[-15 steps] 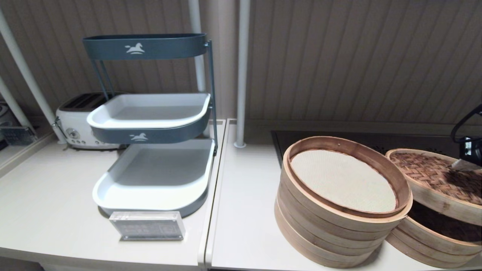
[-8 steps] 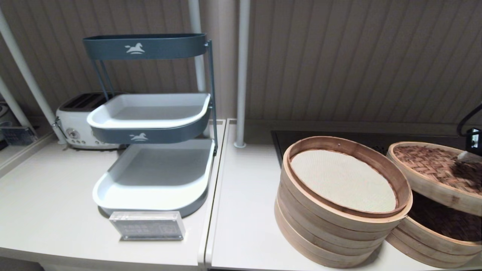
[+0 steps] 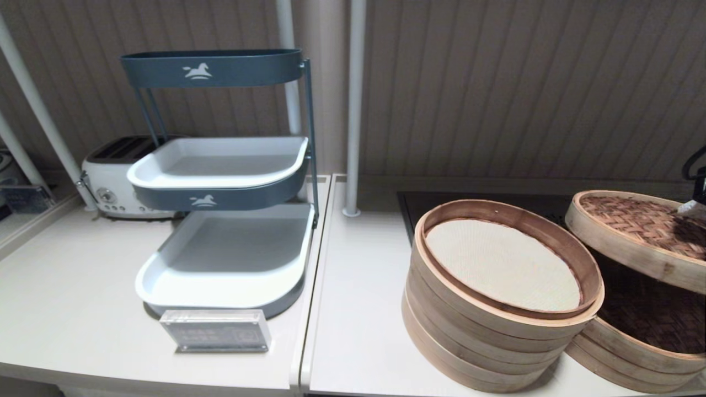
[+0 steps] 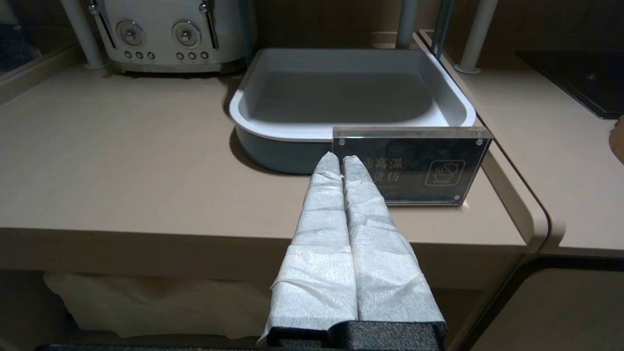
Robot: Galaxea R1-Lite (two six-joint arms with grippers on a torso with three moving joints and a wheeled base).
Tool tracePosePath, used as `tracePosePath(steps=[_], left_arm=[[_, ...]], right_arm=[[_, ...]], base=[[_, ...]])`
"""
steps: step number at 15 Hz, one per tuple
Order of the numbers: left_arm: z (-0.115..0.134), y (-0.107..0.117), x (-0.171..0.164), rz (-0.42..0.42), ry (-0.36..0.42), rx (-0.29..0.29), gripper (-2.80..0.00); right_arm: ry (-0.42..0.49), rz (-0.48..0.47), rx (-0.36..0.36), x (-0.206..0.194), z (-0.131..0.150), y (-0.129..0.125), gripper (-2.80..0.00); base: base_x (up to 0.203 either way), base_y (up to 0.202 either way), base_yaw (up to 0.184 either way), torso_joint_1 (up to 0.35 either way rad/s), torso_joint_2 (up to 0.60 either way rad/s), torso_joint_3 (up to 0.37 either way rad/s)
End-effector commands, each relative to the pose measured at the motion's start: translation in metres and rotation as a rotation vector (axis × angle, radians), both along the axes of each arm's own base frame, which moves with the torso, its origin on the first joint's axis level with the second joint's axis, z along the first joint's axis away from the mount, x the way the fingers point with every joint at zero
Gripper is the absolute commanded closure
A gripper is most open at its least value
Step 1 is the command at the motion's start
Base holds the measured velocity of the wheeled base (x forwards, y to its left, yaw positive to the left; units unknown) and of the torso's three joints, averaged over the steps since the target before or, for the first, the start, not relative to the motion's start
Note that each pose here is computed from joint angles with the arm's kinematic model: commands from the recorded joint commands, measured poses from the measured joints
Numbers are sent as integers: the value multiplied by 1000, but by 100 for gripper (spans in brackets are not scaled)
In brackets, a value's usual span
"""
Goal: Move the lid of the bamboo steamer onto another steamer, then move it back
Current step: Put the steamer
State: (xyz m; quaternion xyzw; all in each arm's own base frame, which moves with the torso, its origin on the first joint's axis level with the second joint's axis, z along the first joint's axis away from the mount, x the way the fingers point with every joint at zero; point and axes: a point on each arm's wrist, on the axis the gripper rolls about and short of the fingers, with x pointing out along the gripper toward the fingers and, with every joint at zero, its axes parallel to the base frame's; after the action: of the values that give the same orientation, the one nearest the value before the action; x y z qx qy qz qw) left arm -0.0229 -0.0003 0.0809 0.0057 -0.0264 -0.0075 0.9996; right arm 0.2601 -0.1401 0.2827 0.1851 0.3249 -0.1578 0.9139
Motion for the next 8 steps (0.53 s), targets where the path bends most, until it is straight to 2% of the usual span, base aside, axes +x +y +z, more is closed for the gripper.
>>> tracePosePath(steps=[1, 8], left_arm=[[-8, 0, 2, 0, 27, 0, 0], [-8, 0, 2, 0, 27, 0, 0]], right_arm=[[-25, 11, -11, -3, 9, 6, 0], [-81, 94, -40, -5, 26, 33, 0]], base=[[0, 0, 0, 0, 0, 0], [0, 0, 0, 0, 0, 0]])
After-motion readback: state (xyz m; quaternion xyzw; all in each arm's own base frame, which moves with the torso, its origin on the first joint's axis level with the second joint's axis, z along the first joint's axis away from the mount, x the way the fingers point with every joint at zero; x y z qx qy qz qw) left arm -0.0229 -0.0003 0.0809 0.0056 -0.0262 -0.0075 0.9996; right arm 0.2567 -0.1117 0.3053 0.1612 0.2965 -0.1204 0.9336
